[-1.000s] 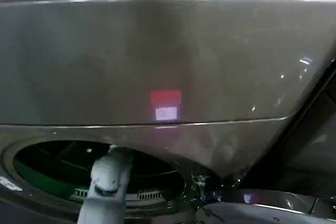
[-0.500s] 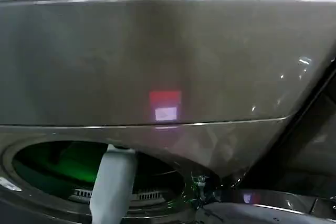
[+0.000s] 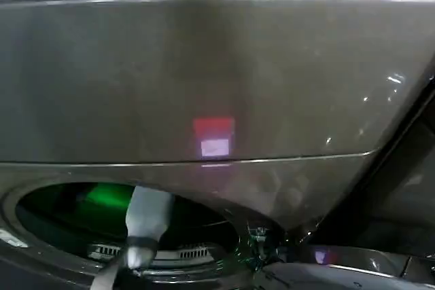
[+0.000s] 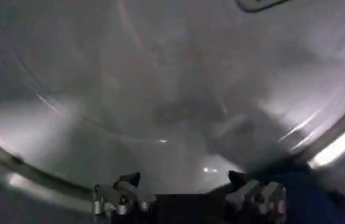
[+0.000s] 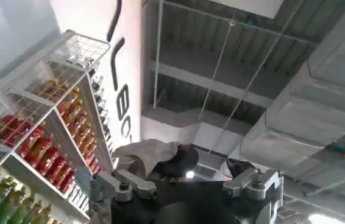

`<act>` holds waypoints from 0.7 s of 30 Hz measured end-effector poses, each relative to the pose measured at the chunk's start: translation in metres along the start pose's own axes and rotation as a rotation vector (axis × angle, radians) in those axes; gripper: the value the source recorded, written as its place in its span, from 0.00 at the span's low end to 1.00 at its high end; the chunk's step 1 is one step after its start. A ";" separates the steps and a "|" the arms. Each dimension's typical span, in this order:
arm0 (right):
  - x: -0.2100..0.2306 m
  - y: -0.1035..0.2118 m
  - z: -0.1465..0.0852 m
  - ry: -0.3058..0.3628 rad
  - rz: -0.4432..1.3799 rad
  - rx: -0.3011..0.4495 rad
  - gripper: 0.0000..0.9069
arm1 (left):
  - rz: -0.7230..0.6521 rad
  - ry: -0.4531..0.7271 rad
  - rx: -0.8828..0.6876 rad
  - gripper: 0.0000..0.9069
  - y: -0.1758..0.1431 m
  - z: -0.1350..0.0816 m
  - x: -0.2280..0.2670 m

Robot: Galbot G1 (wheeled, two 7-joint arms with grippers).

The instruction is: Grasp the clothes from the dryer.

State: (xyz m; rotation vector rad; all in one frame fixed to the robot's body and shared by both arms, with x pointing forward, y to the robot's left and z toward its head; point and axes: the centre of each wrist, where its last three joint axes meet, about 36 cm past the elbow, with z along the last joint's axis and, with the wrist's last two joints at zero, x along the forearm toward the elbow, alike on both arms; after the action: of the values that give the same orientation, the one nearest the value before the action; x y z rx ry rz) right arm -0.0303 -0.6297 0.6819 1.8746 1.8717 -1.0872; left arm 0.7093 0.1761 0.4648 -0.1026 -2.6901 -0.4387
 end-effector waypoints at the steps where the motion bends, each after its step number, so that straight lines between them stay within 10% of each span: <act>1: 0.000 0.000 0.000 -0.001 0.000 -0.002 1.00 | 0.004 0.000 -0.014 1.00 0.002 -0.003 -0.002; 9: 0.000 -0.002 -0.004 -0.011 -0.001 -0.003 1.00 | 0.032 -0.018 -0.232 1.00 0.010 -0.017 -0.009; 21: 0.000 -0.010 -0.008 -0.016 0.003 0.009 1.00 | 0.097 -0.003 -1.015 1.00 0.020 -0.031 -0.009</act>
State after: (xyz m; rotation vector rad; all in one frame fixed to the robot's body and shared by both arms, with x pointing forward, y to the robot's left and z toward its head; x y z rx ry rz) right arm -0.0370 -0.6230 0.6900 1.8673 1.8584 -1.1075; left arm 0.7320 0.1851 0.4937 -0.5043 -2.1759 -1.6974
